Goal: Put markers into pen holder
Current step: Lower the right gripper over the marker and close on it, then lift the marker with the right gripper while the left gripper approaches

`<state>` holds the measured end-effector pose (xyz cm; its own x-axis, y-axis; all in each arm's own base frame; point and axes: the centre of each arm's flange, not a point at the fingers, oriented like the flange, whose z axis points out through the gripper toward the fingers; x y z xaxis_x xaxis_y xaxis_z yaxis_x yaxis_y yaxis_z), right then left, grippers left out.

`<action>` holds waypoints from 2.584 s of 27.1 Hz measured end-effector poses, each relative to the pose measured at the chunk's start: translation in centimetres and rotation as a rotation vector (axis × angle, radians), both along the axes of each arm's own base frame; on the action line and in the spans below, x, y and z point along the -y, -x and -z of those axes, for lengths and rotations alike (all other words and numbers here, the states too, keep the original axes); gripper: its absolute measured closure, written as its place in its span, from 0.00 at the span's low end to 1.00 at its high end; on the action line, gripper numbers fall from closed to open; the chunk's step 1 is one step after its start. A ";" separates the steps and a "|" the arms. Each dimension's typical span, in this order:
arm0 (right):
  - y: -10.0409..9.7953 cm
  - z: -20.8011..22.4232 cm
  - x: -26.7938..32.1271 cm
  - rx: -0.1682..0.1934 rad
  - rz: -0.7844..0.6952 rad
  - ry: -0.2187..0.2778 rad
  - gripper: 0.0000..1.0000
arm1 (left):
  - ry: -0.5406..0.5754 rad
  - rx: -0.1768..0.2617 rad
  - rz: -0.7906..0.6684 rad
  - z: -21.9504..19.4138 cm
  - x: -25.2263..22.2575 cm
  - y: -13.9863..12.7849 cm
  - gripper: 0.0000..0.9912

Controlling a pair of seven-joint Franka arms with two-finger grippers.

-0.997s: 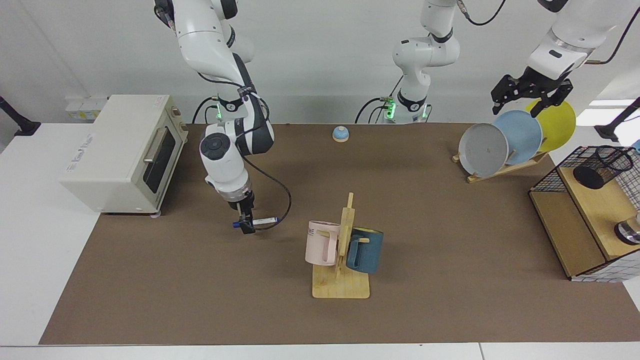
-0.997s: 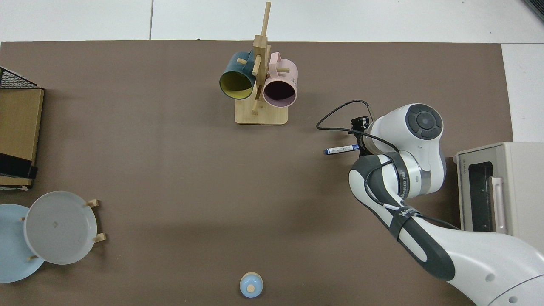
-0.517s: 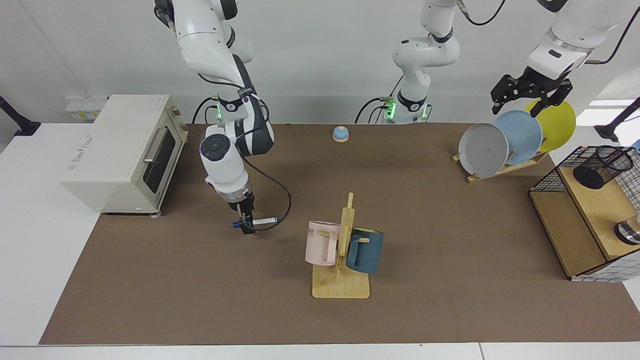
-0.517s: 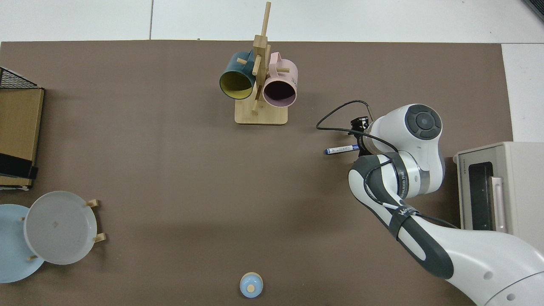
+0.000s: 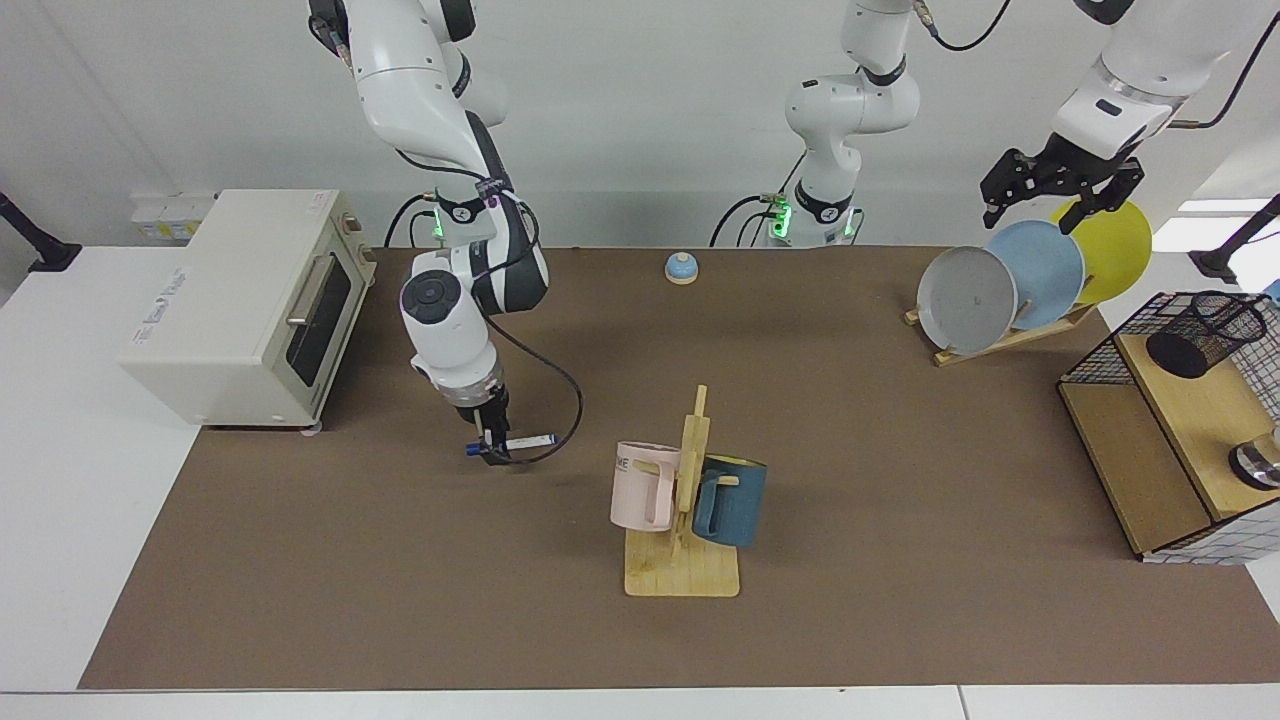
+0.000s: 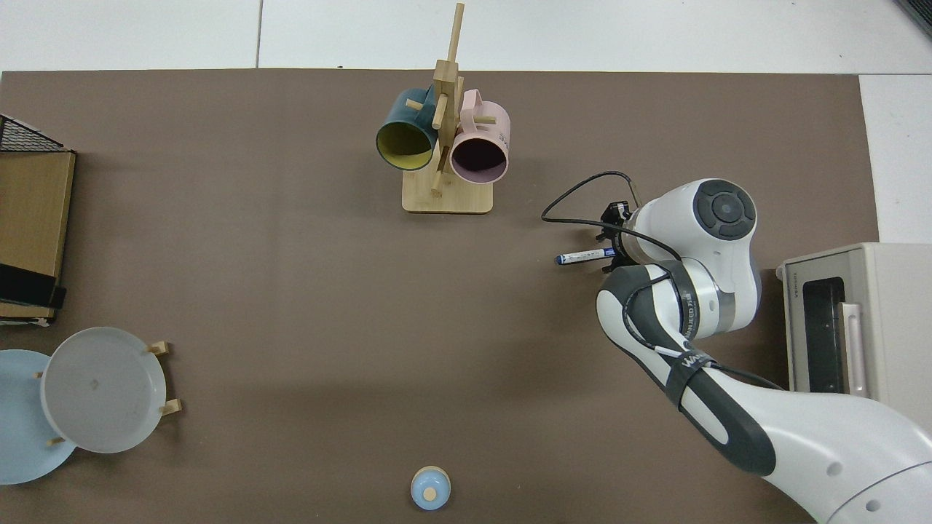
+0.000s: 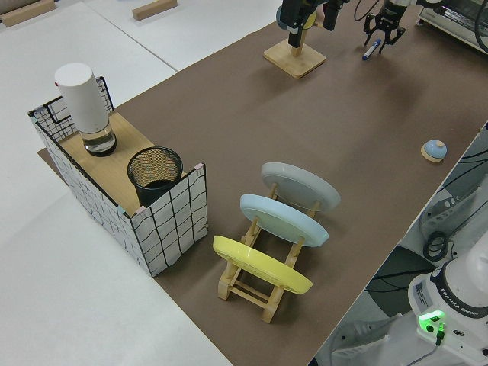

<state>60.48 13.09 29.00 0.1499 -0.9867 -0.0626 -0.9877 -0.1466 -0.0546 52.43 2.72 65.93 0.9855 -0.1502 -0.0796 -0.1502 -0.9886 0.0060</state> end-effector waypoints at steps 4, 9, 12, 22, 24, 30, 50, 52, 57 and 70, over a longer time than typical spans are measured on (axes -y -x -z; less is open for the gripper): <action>0.0 0.0 0.0 0.000 0.000 0.000 0.70 | 0.000 -0.002 0.000 0.0 0.0 0.0 0.00; 0.0 0.0 0.0 -0.001 -0.001 0.000 0.77 | 0.000 -0.003 0.002 0.0 0.1 0.1 0.00; 0.0 0.0 -0.1 0.000 -0.002 0.000 0.84 | 0.000 -0.004 0.002 0.0 0.1 0.2 0.00; 0.3 -0.5 -0.9 -0.011 0.037 -0.001 0.84 | 0.010 -0.008 0.010 0.0 0.6 0.2 0.00; 0.5 -1.3 -1.3 -0.019 0.037 0.000 0.84 | 0.012 -0.008 0.011 0.0 0.7 0.2 0.00; 2.0 -8.7 -1.2 -0.046 0.027 0.010 0.84 | 0.019 -0.009 0.016 0.1 1.0 0.2 0.00; 14.4 -29.7 -11.9 -0.057 -0.003 -0.082 0.84 | 0.044 -0.013 0.094 0.3 3.0 0.2 0.01; 15.4 -30.0 -14.3 -0.040 0.021 -0.099 0.84 | 0.054 -0.012 0.137 0.3 3.6 0.2 0.01; 17.7 -30.5 -20.1 0.008 0.063 -0.171 0.84 | 0.092 -0.005 0.334 0.3 5.3 0.3 0.08; 19.0 -24.5 -29.0 0.006 0.131 -0.175 0.84 | 0.203 0.071 0.960 0.7 13.0 0.6 0.07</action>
<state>41.43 42.13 53.53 0.0215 -0.9719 -0.2345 -0.9973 -0.0044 -0.0734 51.80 -10.24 65.27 0.4387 -0.8940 0.0911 -0.8959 -0.4272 0.1218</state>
